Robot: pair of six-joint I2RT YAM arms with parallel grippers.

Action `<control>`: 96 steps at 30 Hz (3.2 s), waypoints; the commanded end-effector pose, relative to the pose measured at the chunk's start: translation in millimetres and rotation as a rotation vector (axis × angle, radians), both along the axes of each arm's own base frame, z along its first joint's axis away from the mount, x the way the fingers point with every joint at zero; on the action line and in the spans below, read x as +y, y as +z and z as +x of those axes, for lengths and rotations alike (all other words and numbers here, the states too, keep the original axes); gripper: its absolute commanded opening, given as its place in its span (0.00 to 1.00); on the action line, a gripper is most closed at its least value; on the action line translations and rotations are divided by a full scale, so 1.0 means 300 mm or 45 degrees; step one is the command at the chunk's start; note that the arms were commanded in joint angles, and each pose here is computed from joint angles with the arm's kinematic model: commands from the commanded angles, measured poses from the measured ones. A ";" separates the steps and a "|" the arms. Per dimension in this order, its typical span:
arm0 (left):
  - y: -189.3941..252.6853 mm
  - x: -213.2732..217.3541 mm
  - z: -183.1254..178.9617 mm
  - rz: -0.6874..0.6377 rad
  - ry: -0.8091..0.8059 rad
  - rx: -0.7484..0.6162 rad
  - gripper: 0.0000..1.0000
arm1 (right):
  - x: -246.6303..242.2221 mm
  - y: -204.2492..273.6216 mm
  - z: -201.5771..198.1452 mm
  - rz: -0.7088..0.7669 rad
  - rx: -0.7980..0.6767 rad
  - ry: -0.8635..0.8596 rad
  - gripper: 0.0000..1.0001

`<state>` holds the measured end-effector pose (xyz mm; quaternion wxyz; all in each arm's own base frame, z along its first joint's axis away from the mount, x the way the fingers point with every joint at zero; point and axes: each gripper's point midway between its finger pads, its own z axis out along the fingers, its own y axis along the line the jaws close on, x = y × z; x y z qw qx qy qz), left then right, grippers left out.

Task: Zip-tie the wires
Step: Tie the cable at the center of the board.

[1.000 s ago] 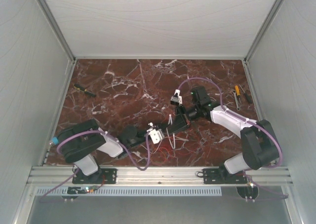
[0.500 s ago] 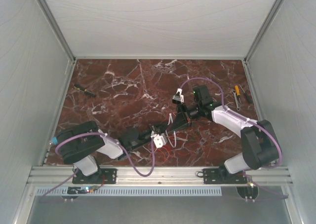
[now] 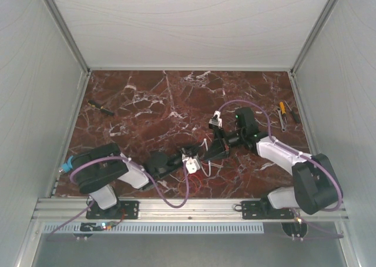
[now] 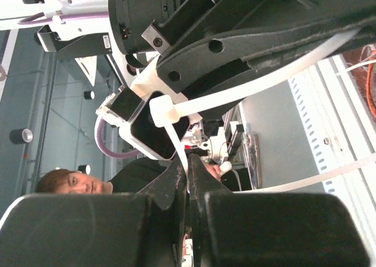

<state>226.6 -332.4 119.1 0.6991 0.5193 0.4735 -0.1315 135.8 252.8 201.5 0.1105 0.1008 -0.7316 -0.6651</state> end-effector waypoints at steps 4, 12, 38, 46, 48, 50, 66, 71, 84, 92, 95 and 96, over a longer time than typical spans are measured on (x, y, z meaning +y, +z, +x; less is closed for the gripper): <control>0.109 -0.008 0.048 -0.086 0.082 -0.138 0.00 | 0.015 0.061 0.039 0.010 0.093 -0.121 0.00; 0.136 -0.016 0.056 -0.081 0.083 -0.203 0.00 | 0.028 0.097 0.062 0.045 0.170 -0.145 0.00; 0.163 -0.045 0.009 -0.107 0.014 -0.196 0.00 | 0.016 0.083 0.171 -0.032 0.015 -0.174 0.00; 0.118 -0.043 0.041 -0.183 0.053 -0.022 0.00 | 0.004 -0.013 -0.009 -0.139 0.021 -0.017 0.00; 0.105 -0.034 0.057 -0.205 0.060 0.027 0.00 | 0.004 -0.044 -0.054 -0.168 0.019 0.011 0.00; 0.091 -0.028 0.070 -0.231 0.056 0.092 0.00 | 0.005 -0.063 -0.074 -0.186 -0.010 0.015 0.00; 0.091 -0.061 0.015 -0.329 -0.211 0.384 0.00 | 0.010 0.017 0.185 -0.207 -0.978 -0.455 0.00; 0.145 -0.071 -0.018 -0.410 -0.317 0.489 0.00 | -0.061 0.055 0.266 -0.225 -1.377 -0.732 0.00; 0.226 -0.089 -0.121 -0.471 -0.554 0.681 0.00 | -0.059 0.087 0.276 -0.081 -1.678 -0.754 0.00; 0.184 -0.093 -0.086 -0.498 -0.526 0.762 0.00 | -0.035 0.018 0.251 -0.060 -1.666 -0.670 0.00; 0.152 -0.086 -0.060 -0.494 -0.491 0.787 0.00 | -0.036 -0.019 0.236 -0.055 -1.650 -0.657 0.00; 0.142 -0.084 -0.052 -0.489 -0.478 0.790 0.00 | -0.035 -0.030 0.230 -0.054 -1.636 -0.651 0.00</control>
